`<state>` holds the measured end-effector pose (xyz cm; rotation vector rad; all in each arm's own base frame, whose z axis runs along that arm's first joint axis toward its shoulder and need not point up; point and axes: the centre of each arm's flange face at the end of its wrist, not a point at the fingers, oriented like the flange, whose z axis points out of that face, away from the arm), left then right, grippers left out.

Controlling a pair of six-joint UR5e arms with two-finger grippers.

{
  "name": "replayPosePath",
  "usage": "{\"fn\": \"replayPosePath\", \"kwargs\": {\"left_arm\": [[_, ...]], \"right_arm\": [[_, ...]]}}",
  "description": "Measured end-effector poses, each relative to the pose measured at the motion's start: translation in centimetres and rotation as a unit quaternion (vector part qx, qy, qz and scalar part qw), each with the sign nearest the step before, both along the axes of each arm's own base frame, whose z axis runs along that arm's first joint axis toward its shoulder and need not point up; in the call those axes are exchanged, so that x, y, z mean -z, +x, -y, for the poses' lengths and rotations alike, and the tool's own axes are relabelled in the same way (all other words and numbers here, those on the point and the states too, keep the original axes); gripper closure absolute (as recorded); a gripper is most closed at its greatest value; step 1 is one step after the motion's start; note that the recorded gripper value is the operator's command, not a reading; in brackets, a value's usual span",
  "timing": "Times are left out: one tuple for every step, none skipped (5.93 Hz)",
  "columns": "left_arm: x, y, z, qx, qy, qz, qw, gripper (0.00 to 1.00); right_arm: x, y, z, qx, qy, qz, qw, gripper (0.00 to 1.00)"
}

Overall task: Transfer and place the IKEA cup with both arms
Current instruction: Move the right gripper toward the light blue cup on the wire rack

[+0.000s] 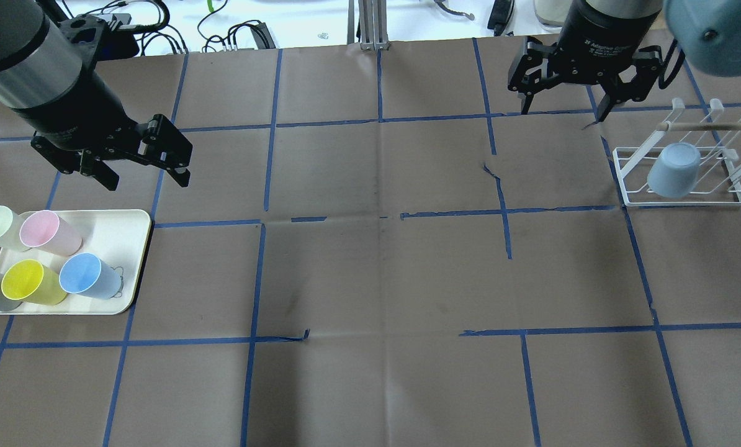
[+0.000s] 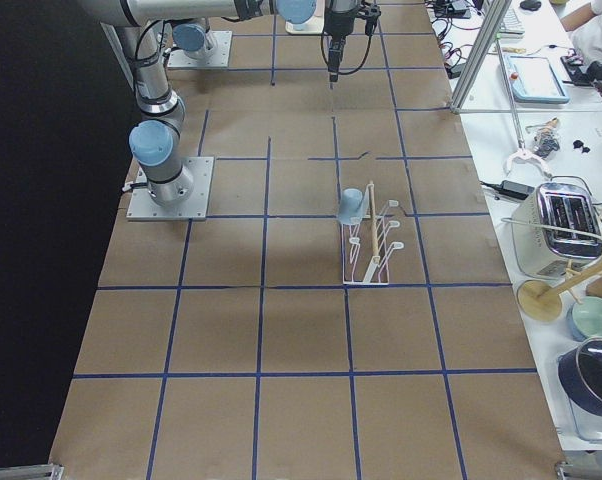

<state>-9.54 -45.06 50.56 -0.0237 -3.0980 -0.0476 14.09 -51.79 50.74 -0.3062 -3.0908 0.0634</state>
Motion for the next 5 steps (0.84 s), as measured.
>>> {"fn": "replayPosePath", "kwargs": {"left_arm": [[0.0,0.0,0.0,0.000,0.000,0.000,1.0000,0.01],[-0.1,0.0,-0.1,0.000,-0.001,0.000,1.0000,0.01],[-0.1,0.0,-0.1,0.000,-0.001,0.000,1.0000,0.01],[-0.1,0.0,-0.1,0.000,-0.002,0.000,1.0000,0.01],[-0.2,0.0,-0.1,0.000,-0.002,0.000,1.0000,0.01]], "right_arm": [[-0.2,-0.1,0.1,-0.001,-0.003,-0.001,1.0000,0.00],[-0.4,-0.3,0.3,-0.002,-0.006,-0.003,1.0000,0.00],[-0.4,-0.4,0.3,-0.002,-0.006,-0.004,1.0000,0.00],[-0.3,-0.4,0.3,-0.003,-0.005,-0.005,1.0000,0.00],[-0.1,-1.1,0.5,-0.020,-0.003,-0.008,0.9998,0.00]]}}
